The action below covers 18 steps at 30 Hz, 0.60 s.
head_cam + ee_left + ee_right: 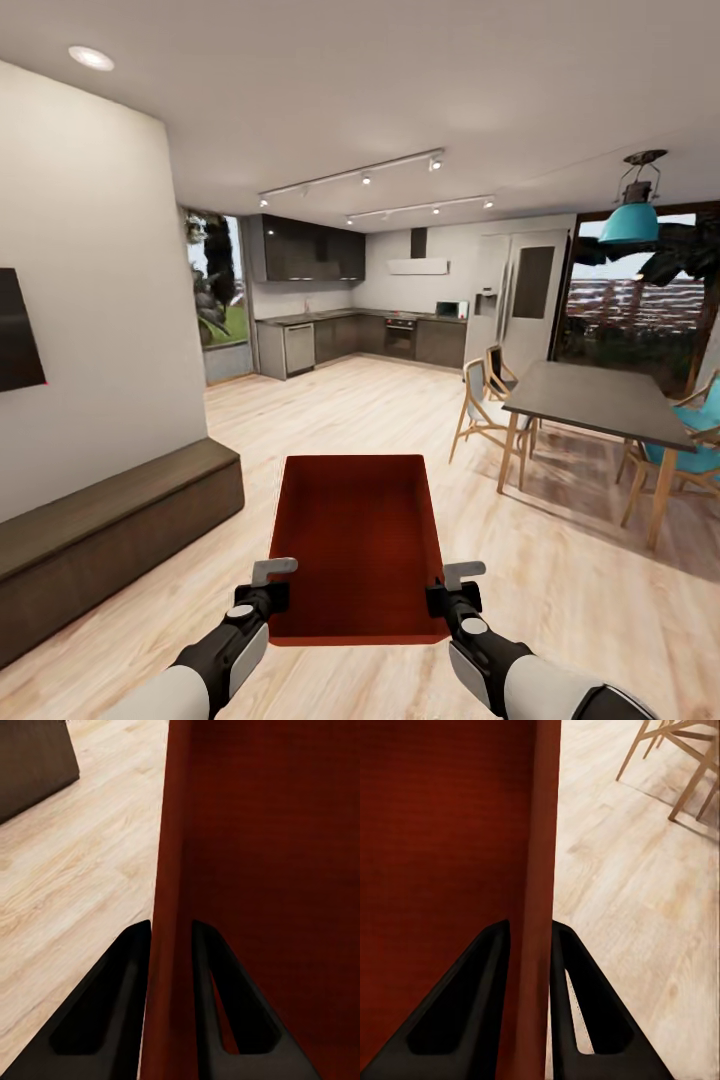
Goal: Move the two storage containers from the living room to the garage. In the garage, place one container on the floor and stack the other container on top of it (either order is fine).
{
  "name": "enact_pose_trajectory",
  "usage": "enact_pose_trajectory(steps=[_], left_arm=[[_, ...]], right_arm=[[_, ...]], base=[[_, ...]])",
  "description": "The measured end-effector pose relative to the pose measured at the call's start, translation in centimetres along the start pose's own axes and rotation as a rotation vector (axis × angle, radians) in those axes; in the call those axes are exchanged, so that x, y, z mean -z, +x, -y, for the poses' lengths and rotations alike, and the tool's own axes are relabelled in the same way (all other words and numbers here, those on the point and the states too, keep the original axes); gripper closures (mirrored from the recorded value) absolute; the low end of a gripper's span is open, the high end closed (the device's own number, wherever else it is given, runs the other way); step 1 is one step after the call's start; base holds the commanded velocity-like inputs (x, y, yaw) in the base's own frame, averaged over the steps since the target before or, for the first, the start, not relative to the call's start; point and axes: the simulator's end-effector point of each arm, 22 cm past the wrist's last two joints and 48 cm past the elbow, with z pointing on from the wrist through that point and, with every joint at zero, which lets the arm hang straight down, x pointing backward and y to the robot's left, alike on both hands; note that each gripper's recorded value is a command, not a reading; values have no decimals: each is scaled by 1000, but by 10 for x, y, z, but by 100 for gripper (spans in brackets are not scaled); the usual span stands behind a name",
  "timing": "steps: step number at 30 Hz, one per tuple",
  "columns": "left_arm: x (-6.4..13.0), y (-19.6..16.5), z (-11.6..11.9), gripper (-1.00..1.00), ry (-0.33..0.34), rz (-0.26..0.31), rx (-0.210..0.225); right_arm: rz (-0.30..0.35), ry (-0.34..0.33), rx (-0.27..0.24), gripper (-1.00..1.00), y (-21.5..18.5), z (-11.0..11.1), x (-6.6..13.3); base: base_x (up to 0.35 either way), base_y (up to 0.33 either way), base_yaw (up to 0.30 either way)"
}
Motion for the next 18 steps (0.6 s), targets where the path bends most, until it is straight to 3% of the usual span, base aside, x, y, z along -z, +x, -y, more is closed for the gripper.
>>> enact_pose_trajectory(steps=[18], left_arm=[[0, -1, 0, 100, 0, 1, 0]], right_arm=[[1, 0, -1, 100, 0, 0, 0]], base=[[0, 0, -287]])
